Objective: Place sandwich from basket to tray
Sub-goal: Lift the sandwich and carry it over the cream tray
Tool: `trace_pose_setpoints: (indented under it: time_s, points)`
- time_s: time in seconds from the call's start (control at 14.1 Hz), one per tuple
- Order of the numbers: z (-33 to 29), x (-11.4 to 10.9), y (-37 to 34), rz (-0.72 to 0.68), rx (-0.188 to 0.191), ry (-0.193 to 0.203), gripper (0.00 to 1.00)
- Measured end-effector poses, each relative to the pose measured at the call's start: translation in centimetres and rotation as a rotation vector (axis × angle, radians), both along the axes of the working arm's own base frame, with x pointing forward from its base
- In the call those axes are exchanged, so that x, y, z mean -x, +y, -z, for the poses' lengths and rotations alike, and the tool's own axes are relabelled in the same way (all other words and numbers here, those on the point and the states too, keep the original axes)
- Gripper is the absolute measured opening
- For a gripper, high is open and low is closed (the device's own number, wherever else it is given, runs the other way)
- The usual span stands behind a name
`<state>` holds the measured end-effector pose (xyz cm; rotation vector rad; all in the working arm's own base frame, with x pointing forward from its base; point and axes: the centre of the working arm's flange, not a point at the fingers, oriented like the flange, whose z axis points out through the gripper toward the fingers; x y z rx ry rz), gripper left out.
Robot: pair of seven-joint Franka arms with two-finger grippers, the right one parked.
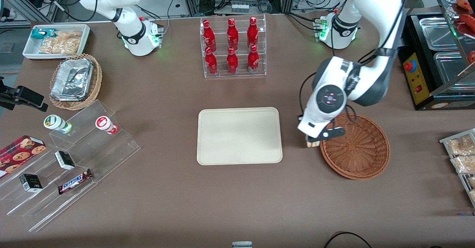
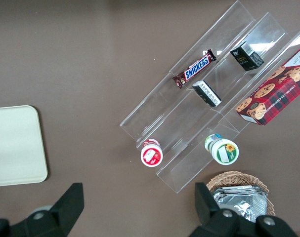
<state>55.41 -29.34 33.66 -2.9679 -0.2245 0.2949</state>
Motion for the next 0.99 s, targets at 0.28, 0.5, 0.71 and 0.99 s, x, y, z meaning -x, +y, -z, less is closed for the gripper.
trace_pose_setpoints:
  time_s: [0.28,0.5,0.71,0.99]
  points:
    - [2.3,1.1,-7.9,0.043,0.061,0.008,0.14]
    - [3.8,1.7,-12.9,0.028,0.075,-0.024,0.14]
    - [5.0,2.0,-16.8,-0.012,0.113,-0.079,0.14]
    - [6.8,2.7,-20.6,-0.058,0.171,-0.111,0.14]
